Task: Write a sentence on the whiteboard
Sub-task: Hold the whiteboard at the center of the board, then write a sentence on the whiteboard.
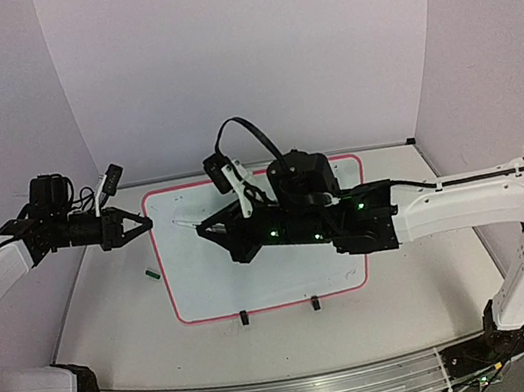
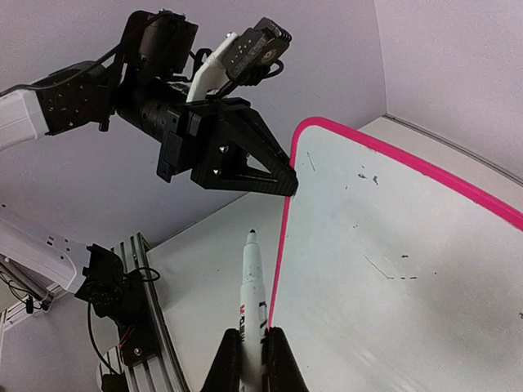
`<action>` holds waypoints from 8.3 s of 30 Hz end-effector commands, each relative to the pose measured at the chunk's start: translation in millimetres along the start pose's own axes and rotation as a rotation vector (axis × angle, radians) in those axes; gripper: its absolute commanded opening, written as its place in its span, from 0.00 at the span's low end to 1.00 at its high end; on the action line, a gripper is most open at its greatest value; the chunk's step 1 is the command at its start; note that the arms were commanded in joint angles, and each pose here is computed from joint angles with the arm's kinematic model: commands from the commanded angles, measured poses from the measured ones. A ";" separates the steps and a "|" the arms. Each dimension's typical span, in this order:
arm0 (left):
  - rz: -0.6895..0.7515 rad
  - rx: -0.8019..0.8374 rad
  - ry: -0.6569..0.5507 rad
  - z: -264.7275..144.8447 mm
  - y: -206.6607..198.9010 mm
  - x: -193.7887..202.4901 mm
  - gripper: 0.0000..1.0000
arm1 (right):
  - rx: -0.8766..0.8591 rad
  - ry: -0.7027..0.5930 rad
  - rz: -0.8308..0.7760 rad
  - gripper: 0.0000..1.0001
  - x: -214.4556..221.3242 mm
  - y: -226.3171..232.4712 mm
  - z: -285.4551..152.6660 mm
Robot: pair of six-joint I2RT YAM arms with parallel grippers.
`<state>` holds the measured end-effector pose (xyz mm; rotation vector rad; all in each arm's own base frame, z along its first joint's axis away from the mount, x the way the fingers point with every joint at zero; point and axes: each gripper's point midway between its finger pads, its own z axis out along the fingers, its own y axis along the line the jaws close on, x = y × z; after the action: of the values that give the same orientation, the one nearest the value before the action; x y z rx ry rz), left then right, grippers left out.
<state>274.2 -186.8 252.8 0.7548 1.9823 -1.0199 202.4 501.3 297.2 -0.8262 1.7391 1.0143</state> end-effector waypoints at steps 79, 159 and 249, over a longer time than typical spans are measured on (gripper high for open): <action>0.144 -0.037 0.008 -6.5 -7.1 21.2 0.00 | -0.029 -0.116 0.043 0.00 -28.3 -3.9 38.2; 0.145 -0.057 0.010 -7.7 -4.9 20.8 0.00 | 0.199 -0.079 0.041 0.00 0.7 -45.5 45.7; 0.150 -0.074 0.009 -8.8 -3.1 20.5 0.00 | 0.143 -0.080 0.020 0.00 2.8 -33.3 48.3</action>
<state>258.3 -180.9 248.1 0.8472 1.9021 -0.8953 235.4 527.3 255.4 -0.7248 1.7774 0.9306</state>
